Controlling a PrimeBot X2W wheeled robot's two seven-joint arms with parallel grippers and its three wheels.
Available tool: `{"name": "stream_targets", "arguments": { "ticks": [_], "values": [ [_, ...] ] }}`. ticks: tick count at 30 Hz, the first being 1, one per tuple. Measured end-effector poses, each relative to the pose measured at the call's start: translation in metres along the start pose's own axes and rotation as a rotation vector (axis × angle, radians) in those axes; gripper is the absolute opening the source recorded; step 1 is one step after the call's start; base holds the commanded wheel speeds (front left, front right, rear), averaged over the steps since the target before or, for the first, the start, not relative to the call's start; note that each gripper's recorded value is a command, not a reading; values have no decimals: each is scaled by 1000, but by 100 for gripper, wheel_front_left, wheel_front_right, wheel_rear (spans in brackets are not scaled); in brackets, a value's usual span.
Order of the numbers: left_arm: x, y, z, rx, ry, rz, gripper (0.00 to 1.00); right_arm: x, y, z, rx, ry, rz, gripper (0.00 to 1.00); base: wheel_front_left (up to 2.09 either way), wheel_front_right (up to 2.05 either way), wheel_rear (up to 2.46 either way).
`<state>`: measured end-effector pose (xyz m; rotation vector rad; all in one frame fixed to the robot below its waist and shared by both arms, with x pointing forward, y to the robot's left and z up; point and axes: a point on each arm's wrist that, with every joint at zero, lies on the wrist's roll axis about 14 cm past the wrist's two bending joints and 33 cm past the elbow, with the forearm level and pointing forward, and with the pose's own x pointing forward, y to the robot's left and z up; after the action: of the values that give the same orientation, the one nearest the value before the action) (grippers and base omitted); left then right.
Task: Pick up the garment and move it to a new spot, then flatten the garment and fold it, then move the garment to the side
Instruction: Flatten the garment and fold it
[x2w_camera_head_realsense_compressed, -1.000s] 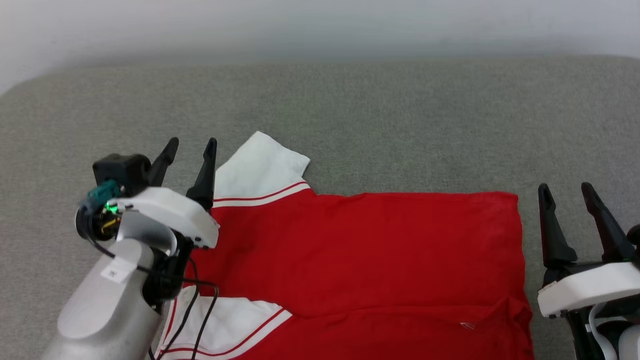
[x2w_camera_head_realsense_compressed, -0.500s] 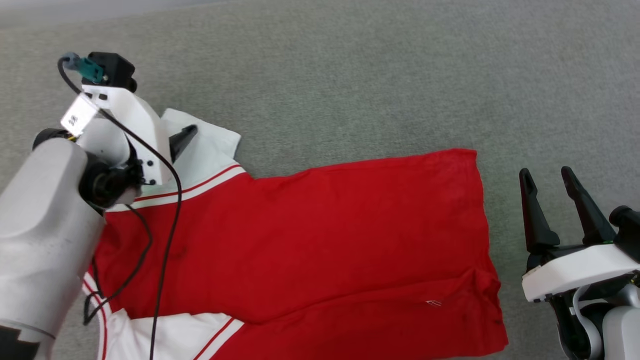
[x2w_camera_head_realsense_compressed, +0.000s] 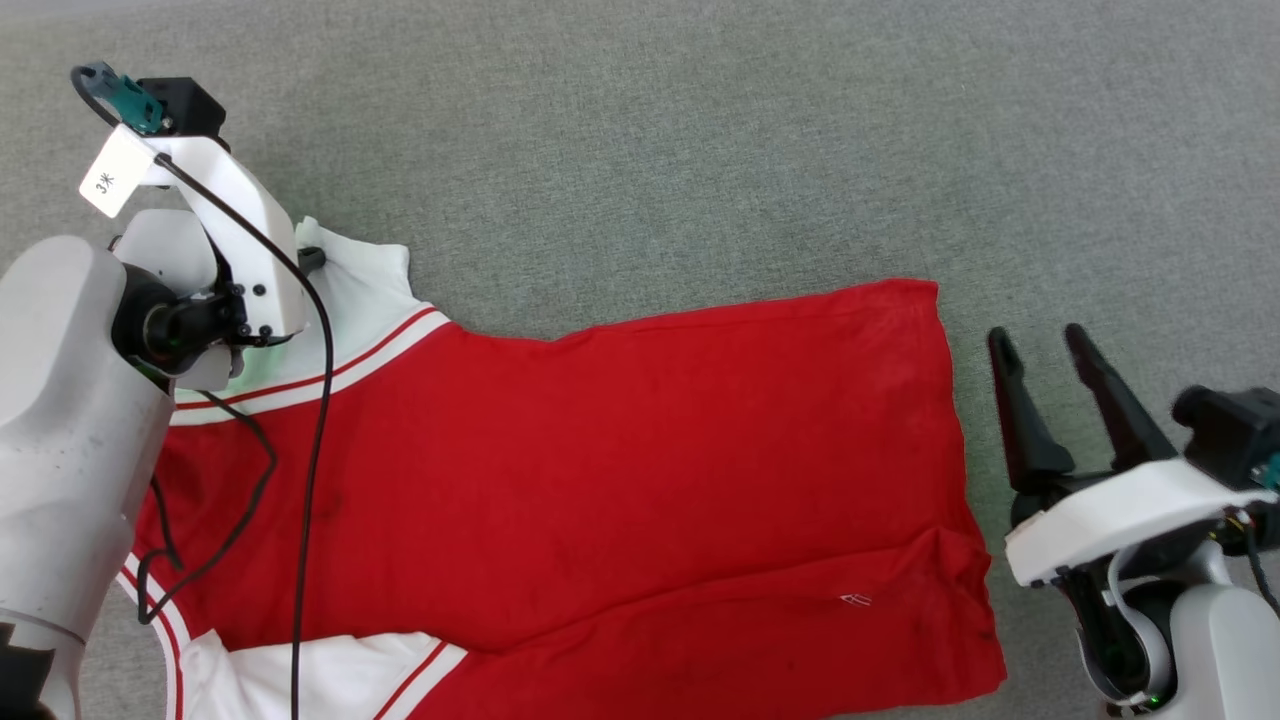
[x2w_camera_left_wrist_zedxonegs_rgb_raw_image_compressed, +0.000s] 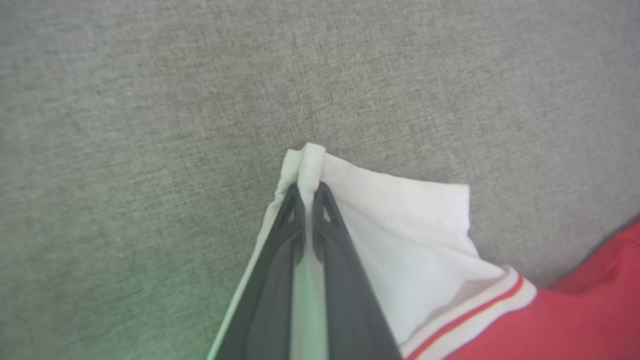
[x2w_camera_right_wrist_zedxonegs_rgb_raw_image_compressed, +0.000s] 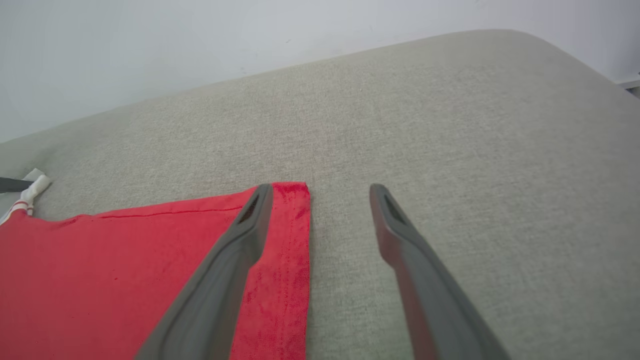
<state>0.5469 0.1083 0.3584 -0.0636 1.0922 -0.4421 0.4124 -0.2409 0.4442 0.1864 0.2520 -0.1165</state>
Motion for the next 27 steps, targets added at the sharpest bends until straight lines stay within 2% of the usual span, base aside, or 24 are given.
{"name": "stream_targets", "arguments": {
  "ticks": [2, 7, 17, 24, 25, 26, 27],
  "values": [
    [-1, 0, 2, 2, -21, 1, 0, 5, 5, -5, 15, 36, 22, 100, 0, 0, 0],
    [-12, -3, 11, 6, -101, -1, 0, 19, 6, -32, -7, 244, 71, 100, 0, 0, 0],
    [-54, -8, 31, 1, -284, -18, 0, 54, 25, -47, -141, 488, 175, 100, 0, 0, 0],
    [-73, -7, 29, 14, -352, -14, 0, 56, 30, -72, -223, 743, 220, 100, 0, 0, 0],
    [-75, -7, 28, 16, -356, -15, 0, 56, 31, -73, -229, 766, 224, 48, 0, 0, 0],
    [-76, -7, 26, 17, -360, -14, 0, 56, 32, -74, -226, 784, 228, 22, 0, 0, 0],
    [-78, -7, 24, 18, -363, -12, 0, 55, 34, -75, -222, 796, 234, 0, 0, 0, 0]
  ]
}}
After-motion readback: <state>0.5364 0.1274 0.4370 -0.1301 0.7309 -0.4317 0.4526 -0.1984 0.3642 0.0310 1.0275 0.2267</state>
